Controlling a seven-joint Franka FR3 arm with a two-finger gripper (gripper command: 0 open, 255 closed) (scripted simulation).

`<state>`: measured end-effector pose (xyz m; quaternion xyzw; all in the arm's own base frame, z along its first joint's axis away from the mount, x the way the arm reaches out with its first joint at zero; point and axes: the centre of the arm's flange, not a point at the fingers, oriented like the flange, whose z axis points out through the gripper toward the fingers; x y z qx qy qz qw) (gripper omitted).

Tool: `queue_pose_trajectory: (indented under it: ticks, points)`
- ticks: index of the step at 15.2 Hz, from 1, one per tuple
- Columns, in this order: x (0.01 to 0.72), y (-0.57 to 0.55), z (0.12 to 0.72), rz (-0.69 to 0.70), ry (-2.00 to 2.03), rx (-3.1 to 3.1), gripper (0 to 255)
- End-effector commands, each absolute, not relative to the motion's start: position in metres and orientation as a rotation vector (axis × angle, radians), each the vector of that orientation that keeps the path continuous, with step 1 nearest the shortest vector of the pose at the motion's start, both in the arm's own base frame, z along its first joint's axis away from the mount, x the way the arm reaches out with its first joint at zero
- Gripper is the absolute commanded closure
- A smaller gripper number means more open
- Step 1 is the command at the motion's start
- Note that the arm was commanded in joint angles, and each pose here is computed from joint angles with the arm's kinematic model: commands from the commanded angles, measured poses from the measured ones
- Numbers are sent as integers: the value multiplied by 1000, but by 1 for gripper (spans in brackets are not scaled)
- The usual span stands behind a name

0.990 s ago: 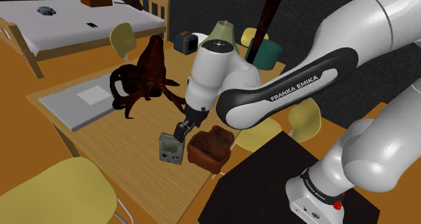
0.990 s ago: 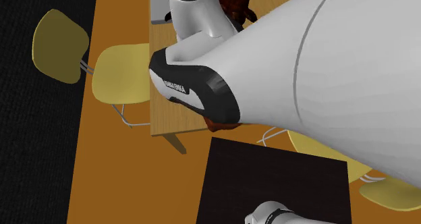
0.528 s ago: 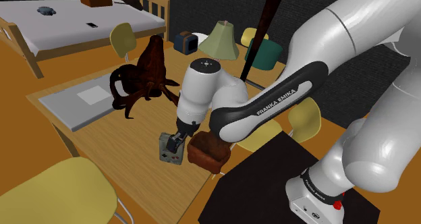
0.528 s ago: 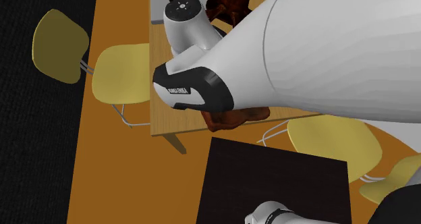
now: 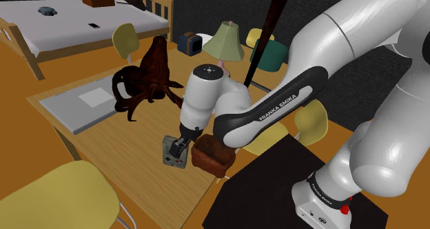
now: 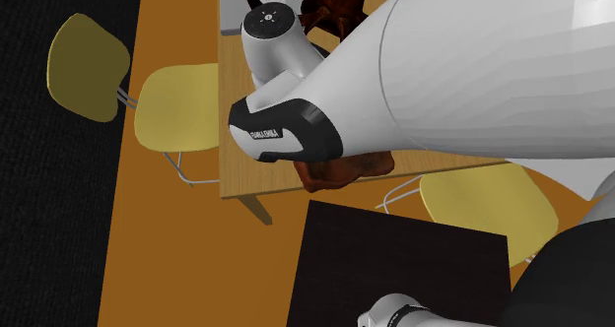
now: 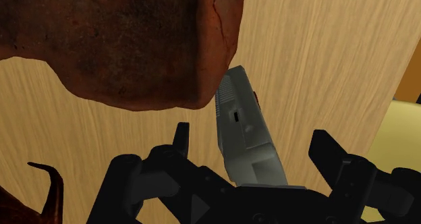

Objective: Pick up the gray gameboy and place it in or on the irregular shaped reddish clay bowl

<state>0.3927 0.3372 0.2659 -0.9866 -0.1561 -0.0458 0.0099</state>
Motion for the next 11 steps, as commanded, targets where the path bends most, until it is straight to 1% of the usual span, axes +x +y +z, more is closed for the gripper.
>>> queue_pose_trajectory:
  ticks: [1, 2, 3, 11]
  points:
    - [393, 337, 266, -143, -487, -3080, 0]
    - [393, 337, 266, -143, -487, -3080, 0]
    - [393, 337, 266, -143, -487, -3080, 255]
    - [392, 338, 266, -143, -487, -3080, 255]
